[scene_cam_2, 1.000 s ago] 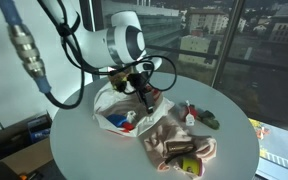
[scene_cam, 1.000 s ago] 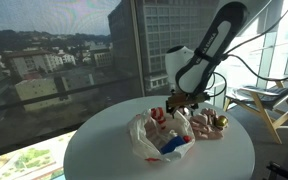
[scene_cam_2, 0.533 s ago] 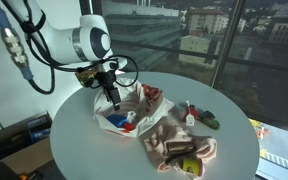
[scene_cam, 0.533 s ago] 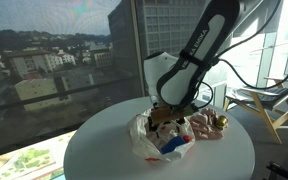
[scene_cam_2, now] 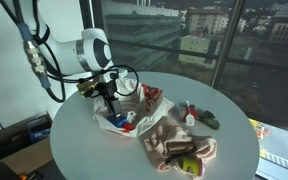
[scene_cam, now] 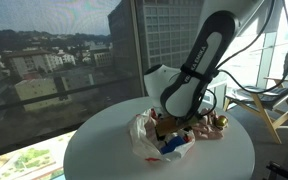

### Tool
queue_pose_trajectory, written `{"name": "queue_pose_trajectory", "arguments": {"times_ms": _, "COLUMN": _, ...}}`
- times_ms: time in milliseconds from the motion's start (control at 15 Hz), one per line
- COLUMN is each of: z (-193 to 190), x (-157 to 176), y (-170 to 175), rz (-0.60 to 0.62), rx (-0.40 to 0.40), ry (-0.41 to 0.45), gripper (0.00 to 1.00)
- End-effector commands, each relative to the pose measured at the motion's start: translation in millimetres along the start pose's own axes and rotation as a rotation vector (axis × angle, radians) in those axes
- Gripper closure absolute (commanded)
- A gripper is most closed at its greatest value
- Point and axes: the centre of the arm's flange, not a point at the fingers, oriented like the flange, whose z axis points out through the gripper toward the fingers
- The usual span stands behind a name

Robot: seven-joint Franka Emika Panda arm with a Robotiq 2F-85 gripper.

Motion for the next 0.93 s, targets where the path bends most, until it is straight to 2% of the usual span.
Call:
{"name": "queue_pose_trajectory", "arguments": {"times_ms": 0, "z": 24, "x": 8, "y": -5, "rz": 0.006, "rx": -0.025, "ry": 0.009, "gripper": 0.00}}
{"name": "queue_pose_trajectory", "arguments": {"times_ms": 200, "z": 38, "x": 13, "y": -4, "rz": 0.013, "rx": -0.028, "ry": -0.001, "gripper": 0.00}}
{"name": "queue_pose_trajectory", "arguments": {"times_ms": 267, "z": 38, "x": 15, "y": -4, "rz": 0.013, "rx": -0.020, "ry": -0.002, "gripper": 0.25}}
{"name": "queue_pose_trajectory", "arguments": {"times_ms": 400, "z": 37, "x": 17, "y": -6, "rz": 0.009, "rx": -0.015, "ry": 0.004, "gripper": 0.34}}
{"name": "queue_pose_trajectory", "arguments": {"times_ms": 600, "z": 32, "x": 19, "y": -8, "rz": 0.012, "rx": -0.011, "ry": 0.008, "gripper": 0.60}}
{"name": "queue_pose_trajectory", "arguments": {"times_ms": 867, "z": 17, "x": 25, "y": -7, "rz": 0.017, "rx": -0.018, "ry": 0.040, "gripper": 0.88}}
